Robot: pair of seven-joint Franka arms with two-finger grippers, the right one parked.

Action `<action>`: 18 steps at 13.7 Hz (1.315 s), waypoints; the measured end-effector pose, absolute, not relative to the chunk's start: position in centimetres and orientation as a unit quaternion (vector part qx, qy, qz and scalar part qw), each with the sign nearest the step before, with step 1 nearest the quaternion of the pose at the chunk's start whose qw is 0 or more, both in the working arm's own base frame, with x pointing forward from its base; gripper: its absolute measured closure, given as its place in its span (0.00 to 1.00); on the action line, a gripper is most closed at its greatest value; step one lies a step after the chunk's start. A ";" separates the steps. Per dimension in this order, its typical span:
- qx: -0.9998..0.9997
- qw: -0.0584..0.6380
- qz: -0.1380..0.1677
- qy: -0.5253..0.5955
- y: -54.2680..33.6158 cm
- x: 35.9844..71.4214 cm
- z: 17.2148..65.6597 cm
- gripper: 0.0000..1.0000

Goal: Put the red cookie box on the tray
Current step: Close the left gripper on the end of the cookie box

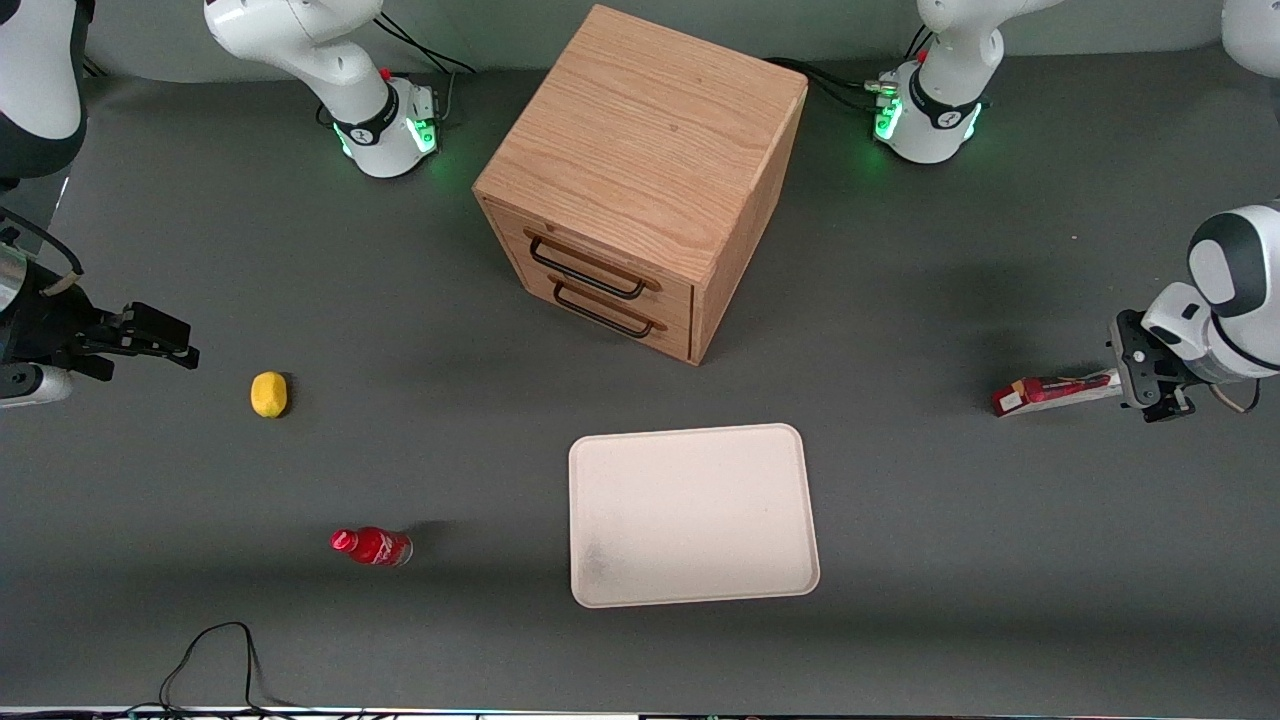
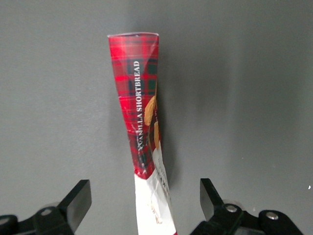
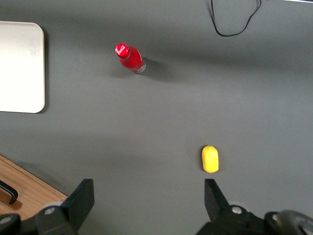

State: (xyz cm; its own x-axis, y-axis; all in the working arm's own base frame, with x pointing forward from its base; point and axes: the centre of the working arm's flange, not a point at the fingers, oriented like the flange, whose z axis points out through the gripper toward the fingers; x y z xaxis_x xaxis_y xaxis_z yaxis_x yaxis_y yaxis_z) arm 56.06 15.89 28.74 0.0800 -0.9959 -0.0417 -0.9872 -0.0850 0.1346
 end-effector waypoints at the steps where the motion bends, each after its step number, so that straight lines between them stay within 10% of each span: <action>1: 0.734 0.037 -0.062 -0.676 15.9 56.0 28.3 0.01; 18: 0.719 0.058 -0.043 -0.691 15.2 54.6 23.1 0.06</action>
